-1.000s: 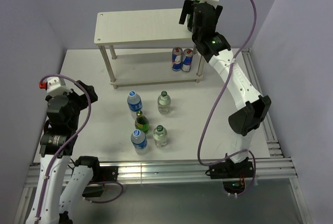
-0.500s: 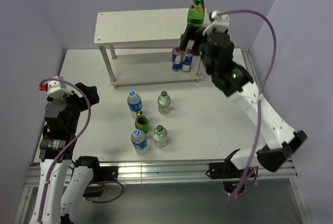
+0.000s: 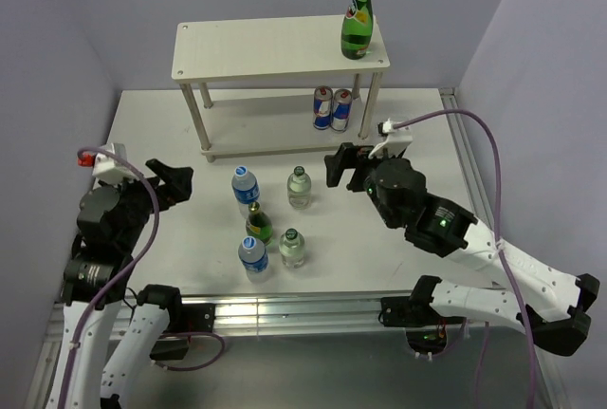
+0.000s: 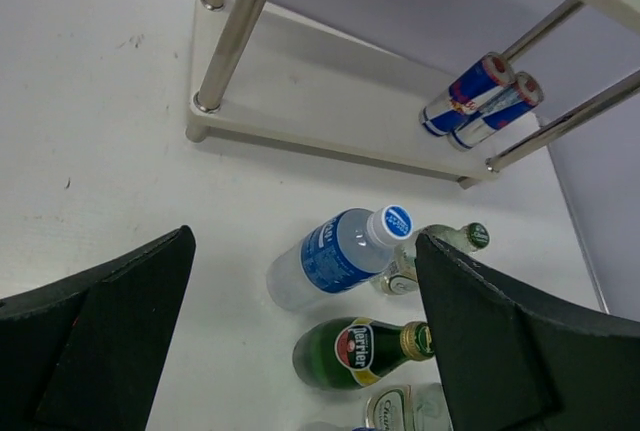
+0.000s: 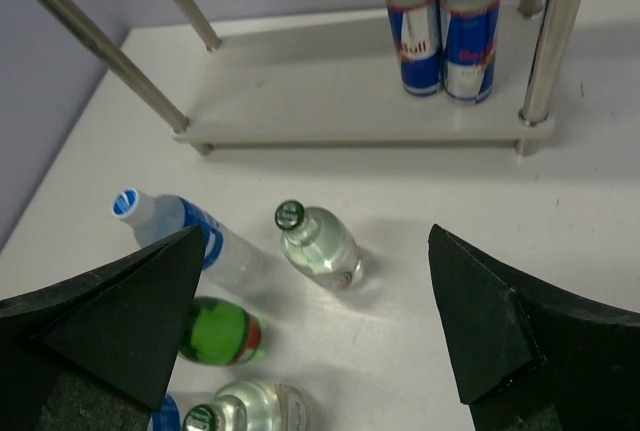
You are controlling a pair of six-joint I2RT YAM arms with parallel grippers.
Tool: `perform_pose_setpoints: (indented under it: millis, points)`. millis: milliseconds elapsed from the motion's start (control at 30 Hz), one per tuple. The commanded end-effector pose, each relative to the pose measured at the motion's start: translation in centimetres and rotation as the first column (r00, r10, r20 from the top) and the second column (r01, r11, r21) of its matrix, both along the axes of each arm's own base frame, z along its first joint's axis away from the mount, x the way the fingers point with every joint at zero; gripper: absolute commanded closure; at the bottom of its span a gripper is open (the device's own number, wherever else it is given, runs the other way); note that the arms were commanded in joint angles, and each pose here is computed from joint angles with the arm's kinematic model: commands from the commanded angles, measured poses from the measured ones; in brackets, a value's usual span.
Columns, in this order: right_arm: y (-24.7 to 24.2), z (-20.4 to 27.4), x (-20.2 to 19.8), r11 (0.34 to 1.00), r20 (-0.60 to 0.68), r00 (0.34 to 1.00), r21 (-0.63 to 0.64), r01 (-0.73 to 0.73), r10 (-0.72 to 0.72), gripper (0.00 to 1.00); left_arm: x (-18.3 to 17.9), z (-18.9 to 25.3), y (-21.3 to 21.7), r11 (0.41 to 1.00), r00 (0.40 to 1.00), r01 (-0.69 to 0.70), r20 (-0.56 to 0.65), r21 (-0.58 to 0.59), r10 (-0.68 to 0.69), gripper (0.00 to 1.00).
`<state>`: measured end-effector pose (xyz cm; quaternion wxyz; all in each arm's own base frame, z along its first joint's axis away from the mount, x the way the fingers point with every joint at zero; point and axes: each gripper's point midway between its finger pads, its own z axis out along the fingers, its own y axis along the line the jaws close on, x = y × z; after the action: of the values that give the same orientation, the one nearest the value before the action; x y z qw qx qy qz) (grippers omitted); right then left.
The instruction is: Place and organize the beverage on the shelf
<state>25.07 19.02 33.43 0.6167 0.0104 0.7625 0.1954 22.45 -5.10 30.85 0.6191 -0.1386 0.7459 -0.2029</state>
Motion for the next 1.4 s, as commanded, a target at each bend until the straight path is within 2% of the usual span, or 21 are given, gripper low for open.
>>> perform_pose_setpoints:
  millis: [0, 100, 133, 167, 233, 267, 300, 333, 400, 433, 500, 533, 567, 600, 633, 733, 867, 1000, 1367]
  points:
    - [0.1, -1.7, -0.1, 0.999, -0.035, 0.999, 0.002, 0.039, -0.039, 0.0, 1.3, -0.8, 0.2, 0.999, 0.996, -0.022, -0.088, 0.036, 0.025, 0.01]
    - [0.2, -2.1, -0.3, 0.999, -0.041, 0.999, -0.002, 0.033, -0.033, 0.0, 3.1, 0.0, 1.7, 0.982, 0.985, -0.136, -0.09, 0.13, 0.149, 0.01]
    - [0.0, -2.2, -0.4, 0.999, -0.04, 0.998, -0.006, 0.037, -0.038, 0.0, 3.4, 0.3, 4.1, 0.939, 0.952, -0.279, -0.074, 0.199, 0.298, 0.01]
    - [-0.2, -2.1, -0.5, 0.999, -0.036, 0.999, -0.003, 0.039, -0.039, 0.0, 4.1, 0.4, 3.0, 0.929, 0.949, -0.275, -0.084, 0.249, 0.304, 0.01]
    - [-0.6, -2.2, -0.6, 0.999, -0.031, 0.998, -0.007, 0.051, -0.051, 0.0, 4.0, 0.1, 3.3, 0.875, 0.908, -0.359, -0.093, 0.325, 0.408, 0.01]
    - [-0.9, -2.2, -0.7, 0.999, -0.025, 0.998, -0.005, 0.053, -0.054, 0.0, 4.0, 0.6, 2.1, 0.848, 0.897, -0.386, -0.065, 0.364, 0.436, 0.01]
    - [-1.3, -2.5, -0.8, 0.998, -0.027, 0.998, -0.012, 0.062, -0.063, 0.0, 3.6, 0.6, 1.2, 0.843, 0.896, -0.389, -0.059, 0.371, 0.439, 0.01]
    - [-1.7, -2.4, -0.9, 0.997, -0.023, 0.997, -0.007, 0.072, -0.072, 0.0, 3.0, 0.4, 0.4, 0.857, 0.893, -0.399, -0.073, 0.325, 0.444, 0.01]
    - [-2.0, -2.8, -1.1, 0.997, -0.024, 0.997, -0.013, 0.074, -0.075, 0.0, 1.5, 0.6, -2.5, 0.899, 0.93, -0.335, -0.055, 0.282, 0.363, 0.01]
    - [-2.4, -2.7, -1.3, 0.997, -0.02, 0.997, -0.005, 0.076, -0.076, 0.0, 0.9, 0.6, -3.4, 0.924, 0.935, -0.33, -0.064, 0.192, 0.348, 0.01]
    - [-2.7, -3.2, -1.5, 0.997, -0.025, 0.997, -0.011, 0.073, -0.073, 0.0, -1.2, -0.2, -4.8, 0.954, 0.963, -0.248, -0.066, 0.167, 0.262, 0.01]
    - [-3.0, -3.4, -1.8, 0.997, -0.025, 0.997, -0.008, 0.074, -0.074, 0.0, -1.8, -0.6, -5.5, 0.967, 0.966, -0.238, -0.079, 0.09, 0.245, 0.01]
    - [-3.0, -3.6, -1.9, 0.998, -0.028, 0.997, -0.011, 0.066, -0.066, 0.0, -3.1, -1.9, -6.5, 0.976, 0.979, -0.165, -0.095, 0.143, 0.179, 0.01]
    - [-3.1, -4.1, -2.0, 0.998, -0.032, 0.997, -0.018, 0.066, -0.066, 0.0, -3.7, -2.6, -6.9, 0.977, 0.981, -0.148, -0.101, 0.153, 0.164, 0.01]
    - [-3.3, -4.3, -2.1, 0.998, -0.032, 0.997, -0.018, 0.067, -0.068, 0.0, -4.1, -2.9, -7.7, 0.985, 0.98, -0.154, -0.117, 0.083, 0.163, 0.01]
    - [-3.7, -5.3, -2.2, 0.997, -0.041, 0.996, -0.025, 0.076, -0.077, 0.0, -6.3, -4.1, -11.9, 0.987, 0.99, -0.034, -0.131, 0.157, 0.055, 0.01]
    - [-3.9, -6.5, -2.4, 0.996, -0.057, 0.995, -0.035, 0.077, -0.079, 0.0, -9.5, -4.8, -16.2, 0.982, 0.988, 0.103, -0.129, 0.158, -0.083, 0.01]
    - [-4.2, -7.3, -2.6, 0.996, -0.063, 0.995, -0.04, 0.078, -0.08, 0.0, -11.1, -6.3, -17.5, 0.984, 0.982, 0.142, -0.145, 0.111, -0.125, 0.01]
    - [-4.8, -8.5, -3.0, 0.995, -0.073, 0.994, -0.069, 0.077, -0.082, 0.0, -12.8, -12.0, -17.7, 0.973, 0.966, 0.148, -0.238, 0.179, -0.103, 0.01]
